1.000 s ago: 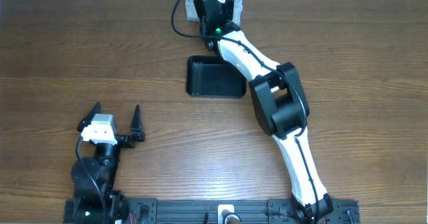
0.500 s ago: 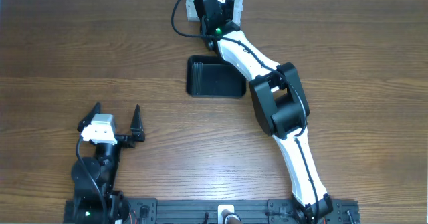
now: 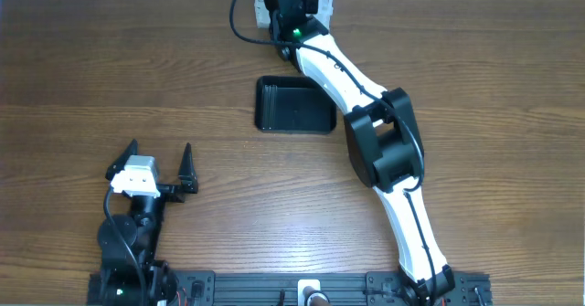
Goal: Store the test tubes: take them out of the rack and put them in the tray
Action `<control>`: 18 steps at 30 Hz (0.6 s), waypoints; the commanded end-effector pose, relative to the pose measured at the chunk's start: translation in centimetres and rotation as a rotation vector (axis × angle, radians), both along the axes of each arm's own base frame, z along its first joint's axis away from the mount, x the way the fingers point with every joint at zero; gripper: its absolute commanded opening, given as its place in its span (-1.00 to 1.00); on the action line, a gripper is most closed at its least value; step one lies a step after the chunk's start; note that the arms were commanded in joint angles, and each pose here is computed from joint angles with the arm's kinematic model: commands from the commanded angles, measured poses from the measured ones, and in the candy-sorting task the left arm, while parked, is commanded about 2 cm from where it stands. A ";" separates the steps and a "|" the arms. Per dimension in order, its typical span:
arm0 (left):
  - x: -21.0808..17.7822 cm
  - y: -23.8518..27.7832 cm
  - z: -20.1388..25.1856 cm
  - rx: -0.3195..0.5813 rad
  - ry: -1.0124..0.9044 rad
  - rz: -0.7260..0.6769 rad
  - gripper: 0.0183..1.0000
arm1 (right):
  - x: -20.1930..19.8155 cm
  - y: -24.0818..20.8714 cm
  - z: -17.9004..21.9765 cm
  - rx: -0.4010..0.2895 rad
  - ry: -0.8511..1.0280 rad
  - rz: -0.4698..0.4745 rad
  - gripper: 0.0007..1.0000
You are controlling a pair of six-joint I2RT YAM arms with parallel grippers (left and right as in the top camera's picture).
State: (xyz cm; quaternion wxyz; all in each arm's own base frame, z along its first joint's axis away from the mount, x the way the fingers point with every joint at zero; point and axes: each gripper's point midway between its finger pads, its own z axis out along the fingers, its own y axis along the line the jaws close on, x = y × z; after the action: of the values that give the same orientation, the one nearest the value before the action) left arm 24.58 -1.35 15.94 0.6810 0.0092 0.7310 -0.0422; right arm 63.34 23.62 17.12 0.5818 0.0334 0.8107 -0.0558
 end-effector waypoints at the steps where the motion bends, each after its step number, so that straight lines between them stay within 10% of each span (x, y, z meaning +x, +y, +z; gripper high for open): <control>1: 0.0 -0.1 -0.1 0.010 -0.001 -0.009 1.00 | -2.1 0.3 13.5 0.069 -0.196 0.005 -0.87; 9: 0.0 -0.1 -0.1 0.010 -0.001 -0.009 1.00 | -8.4 -0.5 17.4 0.099 -0.054 0.014 -0.94; 18: 0.0 -0.1 -0.1 0.010 -0.001 -0.009 1.00 | -15.1 -1.0 6.2 0.128 0.461 0.025 -0.93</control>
State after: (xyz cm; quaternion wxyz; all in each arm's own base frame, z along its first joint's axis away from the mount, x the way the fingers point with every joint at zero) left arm 24.58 -1.35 15.94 0.6810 0.0092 0.7310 -0.0422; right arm 49.25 21.47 27.74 0.4427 0.0231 0.8952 -0.0458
